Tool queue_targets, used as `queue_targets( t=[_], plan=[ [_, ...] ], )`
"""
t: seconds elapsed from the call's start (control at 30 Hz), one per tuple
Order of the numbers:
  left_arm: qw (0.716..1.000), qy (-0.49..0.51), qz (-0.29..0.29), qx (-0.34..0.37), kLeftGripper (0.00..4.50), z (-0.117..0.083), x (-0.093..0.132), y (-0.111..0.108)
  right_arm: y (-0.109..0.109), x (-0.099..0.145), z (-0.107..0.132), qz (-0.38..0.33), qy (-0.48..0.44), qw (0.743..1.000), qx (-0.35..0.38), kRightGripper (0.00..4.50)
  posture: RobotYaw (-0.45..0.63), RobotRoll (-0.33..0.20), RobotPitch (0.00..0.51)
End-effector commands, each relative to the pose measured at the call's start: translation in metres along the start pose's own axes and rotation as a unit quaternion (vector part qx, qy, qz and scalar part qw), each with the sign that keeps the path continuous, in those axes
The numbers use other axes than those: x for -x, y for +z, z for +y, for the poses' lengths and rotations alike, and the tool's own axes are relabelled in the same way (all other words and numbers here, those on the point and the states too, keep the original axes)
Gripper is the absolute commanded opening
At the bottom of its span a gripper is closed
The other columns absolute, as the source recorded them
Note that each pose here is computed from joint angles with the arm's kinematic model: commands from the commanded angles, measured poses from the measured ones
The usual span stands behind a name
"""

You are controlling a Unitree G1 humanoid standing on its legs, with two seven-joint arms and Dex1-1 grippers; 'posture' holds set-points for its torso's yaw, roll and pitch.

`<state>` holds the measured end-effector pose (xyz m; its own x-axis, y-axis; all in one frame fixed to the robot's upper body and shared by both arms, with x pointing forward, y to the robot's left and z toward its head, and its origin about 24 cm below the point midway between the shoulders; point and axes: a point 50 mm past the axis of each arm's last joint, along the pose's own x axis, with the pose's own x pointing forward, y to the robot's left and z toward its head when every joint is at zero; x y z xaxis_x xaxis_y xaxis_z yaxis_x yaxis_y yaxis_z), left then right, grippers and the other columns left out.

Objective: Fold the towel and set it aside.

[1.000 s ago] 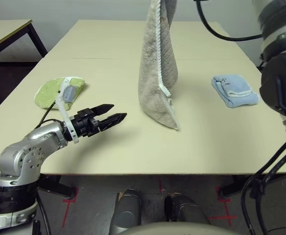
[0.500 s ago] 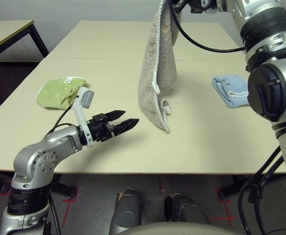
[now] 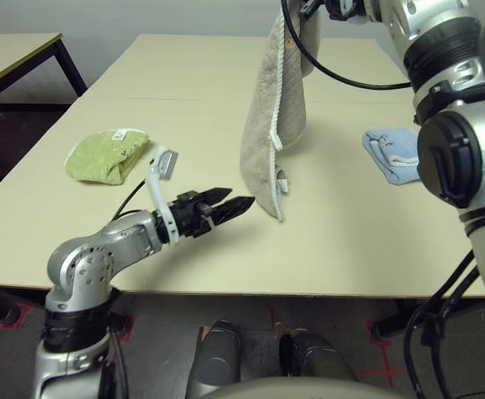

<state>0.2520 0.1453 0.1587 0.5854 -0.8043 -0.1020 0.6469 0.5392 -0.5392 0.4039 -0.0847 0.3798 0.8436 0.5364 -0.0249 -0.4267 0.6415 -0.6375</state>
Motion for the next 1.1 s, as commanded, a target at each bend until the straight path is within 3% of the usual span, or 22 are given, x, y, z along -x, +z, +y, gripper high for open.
queue_targets(
  t=[0.03,0.17,0.33,0.57,0.7,1.1],
  plan=[
    [0.998,0.022,0.054,0.009,4.5,-0.003,-0.007,-0.01,0.001,-0.002,0.002,0.001,0.001,1.0,0.003,0.04,0.27,0.0,0.096],
    [0.991,0.036,0.122,-0.032,4.5,-0.011,-0.008,-0.019,-0.001,-0.003,0.005,0.001,0.004,1.0,-0.002,0.04,0.27,0.0,0.094],
    [0.992,0.058,0.115,-0.003,4.5,-0.005,-0.011,-0.017,-0.001,-0.004,0.007,-0.003,0.005,1.0,-0.007,0.04,0.26,0.0,0.087],
    [0.986,0.049,0.158,0.016,4.5,-0.013,-0.033,-0.025,0.001,-0.006,0.01,-0.011,0.008,1.0,-0.018,0.04,0.26,0.0,0.091],
    [0.988,0.04,0.151,0.019,4.5,-0.019,-0.044,-0.021,0.001,-0.007,0.012,-0.012,0.011,1.0,-0.021,0.04,0.26,0.0,0.095],
    [0.979,0.106,0.167,0.045,4.5,-0.003,-0.061,-0.032,0.002,-0.007,0.012,-0.017,0.024,0.999,-0.023,0.04,0.24,0.0,0.093]
  ],
)
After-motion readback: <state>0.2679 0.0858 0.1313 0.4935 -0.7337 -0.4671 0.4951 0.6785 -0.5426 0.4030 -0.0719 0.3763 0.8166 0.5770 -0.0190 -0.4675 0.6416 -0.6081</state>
